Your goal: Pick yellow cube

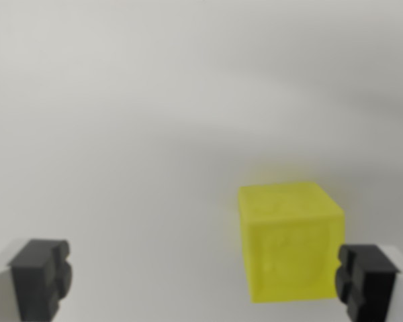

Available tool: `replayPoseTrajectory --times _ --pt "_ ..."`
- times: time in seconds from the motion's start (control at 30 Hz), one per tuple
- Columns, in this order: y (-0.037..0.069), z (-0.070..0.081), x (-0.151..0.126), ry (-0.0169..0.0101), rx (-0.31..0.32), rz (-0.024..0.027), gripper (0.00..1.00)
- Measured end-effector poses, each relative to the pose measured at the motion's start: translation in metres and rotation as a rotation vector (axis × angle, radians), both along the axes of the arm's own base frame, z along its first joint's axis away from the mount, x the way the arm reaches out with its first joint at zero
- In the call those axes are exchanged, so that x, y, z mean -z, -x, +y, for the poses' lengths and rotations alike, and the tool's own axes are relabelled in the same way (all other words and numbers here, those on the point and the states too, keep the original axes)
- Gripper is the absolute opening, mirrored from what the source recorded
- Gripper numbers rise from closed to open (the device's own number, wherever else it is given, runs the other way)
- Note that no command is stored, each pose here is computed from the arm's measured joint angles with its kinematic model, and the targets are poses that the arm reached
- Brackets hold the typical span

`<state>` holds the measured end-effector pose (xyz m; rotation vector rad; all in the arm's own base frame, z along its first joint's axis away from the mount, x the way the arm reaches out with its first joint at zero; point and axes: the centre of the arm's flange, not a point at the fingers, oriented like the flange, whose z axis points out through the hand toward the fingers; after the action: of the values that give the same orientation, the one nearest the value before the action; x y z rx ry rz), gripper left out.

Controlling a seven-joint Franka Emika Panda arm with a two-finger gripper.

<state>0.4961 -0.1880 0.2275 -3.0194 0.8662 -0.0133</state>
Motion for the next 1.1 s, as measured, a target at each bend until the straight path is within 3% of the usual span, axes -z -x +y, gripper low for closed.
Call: replayPoseTrajectory --times 0.77,1.1 --pt "0.026 -0.057 0.057 -0.0026 -0.052 0.0080 1.00" --pt "0.029 -0.061 0.071 -0.0029 -0.059 0.0089 1.00"
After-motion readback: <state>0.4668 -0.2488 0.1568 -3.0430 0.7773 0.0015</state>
